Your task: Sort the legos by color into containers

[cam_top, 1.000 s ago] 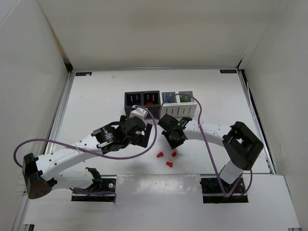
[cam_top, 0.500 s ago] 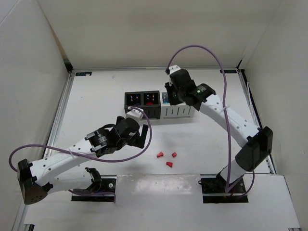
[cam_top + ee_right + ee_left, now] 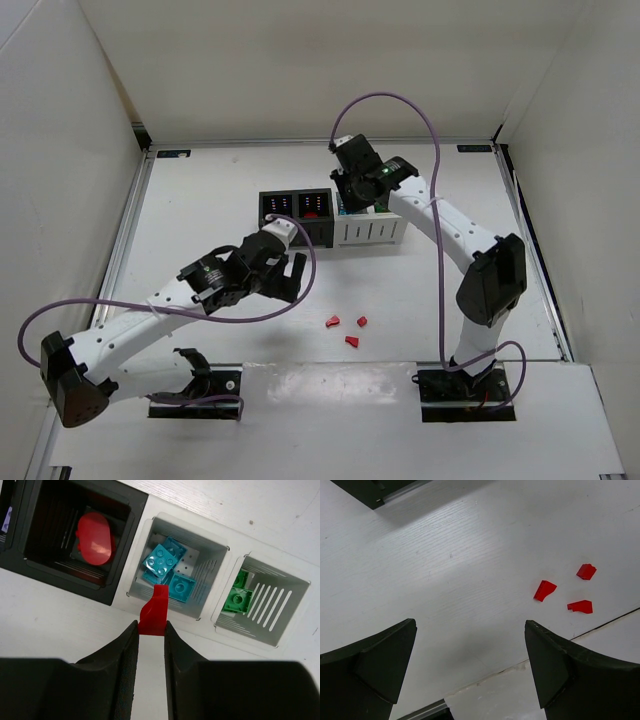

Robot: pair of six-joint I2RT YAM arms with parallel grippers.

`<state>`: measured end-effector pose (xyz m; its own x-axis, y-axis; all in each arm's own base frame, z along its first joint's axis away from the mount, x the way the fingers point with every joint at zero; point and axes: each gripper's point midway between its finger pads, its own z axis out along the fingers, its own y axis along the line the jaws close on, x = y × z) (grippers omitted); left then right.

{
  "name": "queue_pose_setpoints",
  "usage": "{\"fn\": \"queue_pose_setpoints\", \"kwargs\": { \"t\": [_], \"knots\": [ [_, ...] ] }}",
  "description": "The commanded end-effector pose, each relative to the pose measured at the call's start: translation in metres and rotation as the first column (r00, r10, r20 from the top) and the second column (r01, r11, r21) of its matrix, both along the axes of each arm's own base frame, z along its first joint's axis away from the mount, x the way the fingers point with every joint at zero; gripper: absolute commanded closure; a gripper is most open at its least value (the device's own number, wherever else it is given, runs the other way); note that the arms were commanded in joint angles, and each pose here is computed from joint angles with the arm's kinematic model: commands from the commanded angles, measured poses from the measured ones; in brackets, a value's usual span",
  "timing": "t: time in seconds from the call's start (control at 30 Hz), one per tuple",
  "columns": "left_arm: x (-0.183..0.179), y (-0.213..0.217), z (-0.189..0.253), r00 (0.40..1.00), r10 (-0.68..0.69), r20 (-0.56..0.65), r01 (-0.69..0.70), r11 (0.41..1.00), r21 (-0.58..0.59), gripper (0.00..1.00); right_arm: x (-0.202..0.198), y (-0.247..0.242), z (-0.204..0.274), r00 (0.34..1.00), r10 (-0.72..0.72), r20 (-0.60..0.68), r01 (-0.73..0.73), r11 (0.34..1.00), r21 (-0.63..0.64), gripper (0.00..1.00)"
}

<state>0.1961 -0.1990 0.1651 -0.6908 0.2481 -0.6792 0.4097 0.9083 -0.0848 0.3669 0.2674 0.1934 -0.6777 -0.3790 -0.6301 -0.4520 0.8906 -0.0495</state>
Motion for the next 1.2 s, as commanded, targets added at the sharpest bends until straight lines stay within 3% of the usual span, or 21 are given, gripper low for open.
{"fn": "queue_pose_setpoints", "kwargs": {
  "t": [0.0, 0.2, 0.43, 0.53, 0.7, 0.97, 1.17],
  "knots": [
    [0.002, -0.005, 0.017, 1.000, 0.001, 0.012, 0.000, 0.998, -0.063, 0.00, 0.000, 0.006, 0.027, 0.998, 0.015, 0.067, -0.017, 1.000, 0.016, 0.86],
    [0.005, 0.010, 0.020, 0.995, 0.098, -0.012, -0.099, 0.989, -0.108, 0.00, -0.010, 0.030, 0.037, 0.991, 0.103, 0.079, -0.108, 0.993, 0.053, 0.86],
    [0.006, 0.054, 0.019, 0.968, 0.250, -0.019, -0.251, 0.965, -0.081, 0.00, -0.007, 0.068, 0.030, 0.983, 0.175, 0.053, -0.180, 0.979, 0.093, 0.86],
    [0.006, 0.058, 0.018, 0.964, 0.263, -0.033, -0.265, 0.962, -0.070, 0.00, -0.004, 0.079, 0.026, 0.980, 0.193, 0.045, -0.197, 0.974, 0.112, 0.81],
    [0.006, 0.054, 0.014, 0.965, 0.256, -0.062, -0.260, 0.963, -0.068, 0.00, 0.002, 0.090, 0.018, 0.980, 0.199, 0.032, -0.201, 0.973, 0.110, 0.81],
    [0.000, 0.051, 0.009, 0.971, 0.224, -0.085, -0.230, 0.970, -0.074, 0.00, -0.004, 0.087, 0.010, 0.985, 0.170, 0.033, -0.173, 0.978, 0.117, 0.54],
    [-0.003, 0.046, 0.008, 0.975, 0.196, -0.104, -0.205, 0.975, -0.087, 0.00, -0.008, 0.087, 0.027, 0.982, 0.170, 0.084, -0.180, 0.975, 0.128, 0.48]
  ]
}}
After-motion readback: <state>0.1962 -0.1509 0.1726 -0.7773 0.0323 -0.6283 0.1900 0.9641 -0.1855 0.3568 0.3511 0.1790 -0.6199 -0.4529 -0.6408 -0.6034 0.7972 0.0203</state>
